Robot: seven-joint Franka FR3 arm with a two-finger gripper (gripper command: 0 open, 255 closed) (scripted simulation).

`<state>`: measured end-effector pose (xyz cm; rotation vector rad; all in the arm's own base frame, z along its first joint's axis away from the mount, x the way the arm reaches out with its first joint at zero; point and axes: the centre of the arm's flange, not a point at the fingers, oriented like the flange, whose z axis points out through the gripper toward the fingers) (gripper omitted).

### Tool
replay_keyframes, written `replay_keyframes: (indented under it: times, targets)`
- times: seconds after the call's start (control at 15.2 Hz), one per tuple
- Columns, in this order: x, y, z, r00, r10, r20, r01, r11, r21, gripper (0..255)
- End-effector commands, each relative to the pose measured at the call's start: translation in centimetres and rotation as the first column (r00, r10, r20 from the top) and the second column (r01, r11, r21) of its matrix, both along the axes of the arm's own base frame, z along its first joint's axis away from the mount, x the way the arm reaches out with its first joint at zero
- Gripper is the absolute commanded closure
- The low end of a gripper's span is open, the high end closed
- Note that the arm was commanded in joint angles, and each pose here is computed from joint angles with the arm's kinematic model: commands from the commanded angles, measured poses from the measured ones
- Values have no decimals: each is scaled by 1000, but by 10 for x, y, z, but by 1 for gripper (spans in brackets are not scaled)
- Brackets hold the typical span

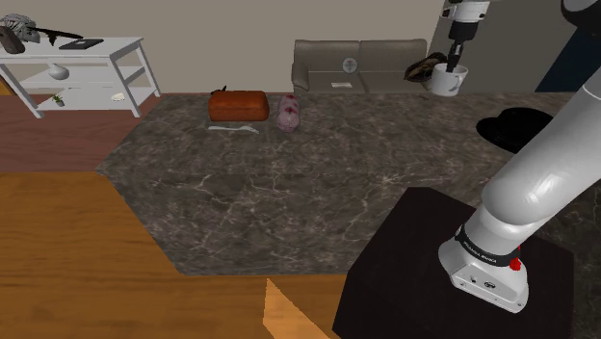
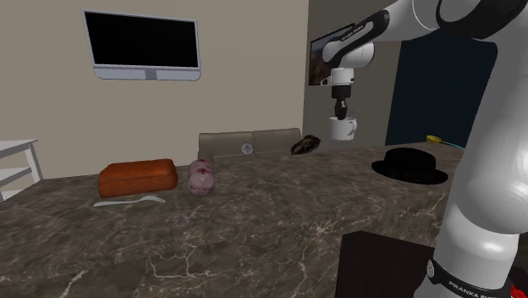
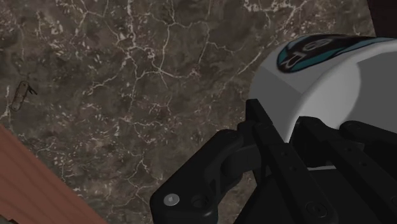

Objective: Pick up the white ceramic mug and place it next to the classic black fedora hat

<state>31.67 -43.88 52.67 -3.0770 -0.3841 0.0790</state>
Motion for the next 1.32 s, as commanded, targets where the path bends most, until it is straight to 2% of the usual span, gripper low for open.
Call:
replay_keyframes:
  times: [0.0, 0.07, 1.25]
  targets:
    - [-22, -12, 0, 1000, 2, 0, -2, 1000, 0, 255]
    - [-41, -22, 0, 1000, 2, 0, -2, 1000, 0, 255]
    - [-41, -22, -95, 1000, 2, 0, -2, 1000, 0, 255]
